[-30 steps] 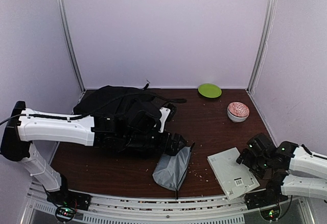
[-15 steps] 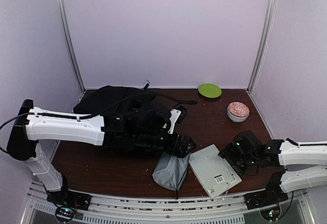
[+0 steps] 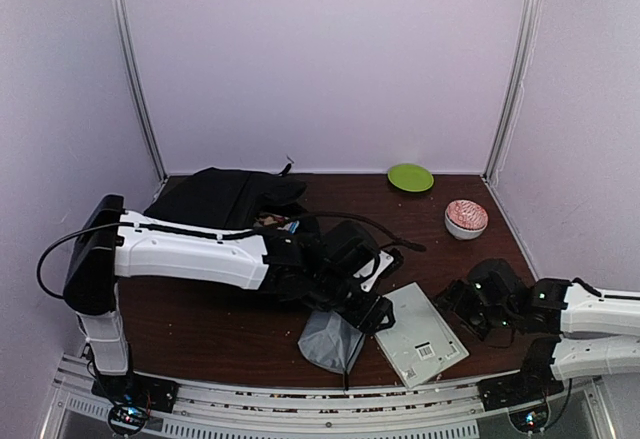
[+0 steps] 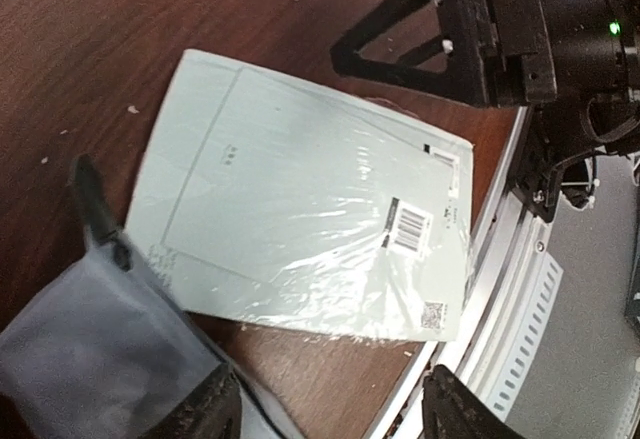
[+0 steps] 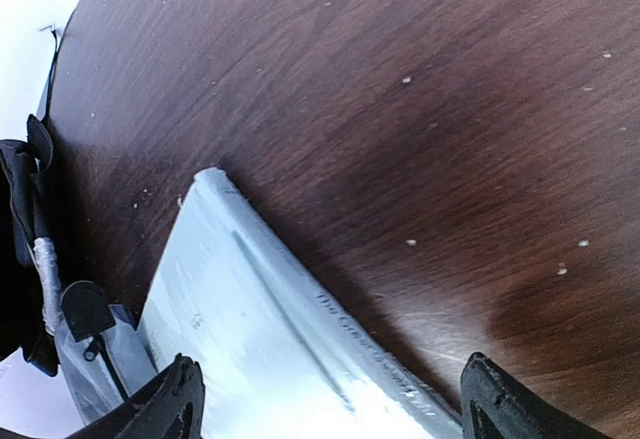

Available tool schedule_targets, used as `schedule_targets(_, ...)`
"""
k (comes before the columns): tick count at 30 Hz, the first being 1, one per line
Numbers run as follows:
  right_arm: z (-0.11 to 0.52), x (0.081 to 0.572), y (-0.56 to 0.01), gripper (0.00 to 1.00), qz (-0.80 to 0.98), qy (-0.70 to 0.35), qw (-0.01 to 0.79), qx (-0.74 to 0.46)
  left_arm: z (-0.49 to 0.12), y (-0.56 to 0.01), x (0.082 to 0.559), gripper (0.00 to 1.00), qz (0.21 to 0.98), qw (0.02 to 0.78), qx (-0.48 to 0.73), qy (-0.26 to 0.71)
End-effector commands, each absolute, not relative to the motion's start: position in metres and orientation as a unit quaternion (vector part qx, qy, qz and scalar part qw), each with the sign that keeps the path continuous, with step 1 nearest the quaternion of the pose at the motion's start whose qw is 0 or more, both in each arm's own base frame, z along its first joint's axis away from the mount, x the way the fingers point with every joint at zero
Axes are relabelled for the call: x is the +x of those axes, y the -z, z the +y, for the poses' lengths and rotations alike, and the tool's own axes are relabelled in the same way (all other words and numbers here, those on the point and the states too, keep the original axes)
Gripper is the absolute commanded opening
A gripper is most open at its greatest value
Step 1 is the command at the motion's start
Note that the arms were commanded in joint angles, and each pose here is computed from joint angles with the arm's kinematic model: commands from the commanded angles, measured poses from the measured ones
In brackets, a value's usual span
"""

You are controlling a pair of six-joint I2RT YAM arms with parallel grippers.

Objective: Pack the student bag
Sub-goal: Adjust the book at the center of the board.

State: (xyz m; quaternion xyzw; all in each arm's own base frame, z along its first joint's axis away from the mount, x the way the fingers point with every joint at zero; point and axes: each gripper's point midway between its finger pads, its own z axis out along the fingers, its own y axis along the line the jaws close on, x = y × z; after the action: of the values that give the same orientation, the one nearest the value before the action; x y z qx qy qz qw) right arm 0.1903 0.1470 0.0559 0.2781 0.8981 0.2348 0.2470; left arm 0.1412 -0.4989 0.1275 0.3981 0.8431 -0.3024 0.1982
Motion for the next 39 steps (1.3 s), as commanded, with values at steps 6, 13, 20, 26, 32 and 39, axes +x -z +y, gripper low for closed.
schedule_targets(6, 0.131, 0.182, -0.040, 0.88, 0.905, -0.212, 0.260, 0.261, -0.524, -0.073, 0.120, 0.56, 0.848, 0.131, 0.434, 0.275)
schedule_targets(13, 0.151, 0.179, -0.033, 0.88, 0.916, -0.229, 0.236, 0.229, -0.467, -0.019, 0.137, 0.49, 0.902, 0.106, 0.374, 0.190)
schedule_targets(20, 0.175, 0.170, -0.026, 0.87, 0.927, -0.242, 0.212, 0.193, -0.428, -0.012, 0.162, 0.48, 0.928, 0.115, 0.309, 0.176)
schedule_targets(26, 0.194, 0.159, -0.025, 0.87, 0.926, -0.261, 0.198, 0.186, -0.442, -0.040, 0.171, 0.54, 0.921, 0.130, 0.291, 0.223)
schedule_targets(32, 0.204, 0.152, -0.029, 0.85, 0.912, -0.292, 0.197, 0.210, -0.475, -0.059, 0.156, 0.65, 0.899, 0.093, 0.272, 0.330)
schedule_targets(39, 0.203, 0.149, -0.027, 0.84, 0.902, -0.311, 0.196, 0.225, -0.491, -0.049, 0.149, 0.68, 0.892, 0.061, 0.266, 0.360)
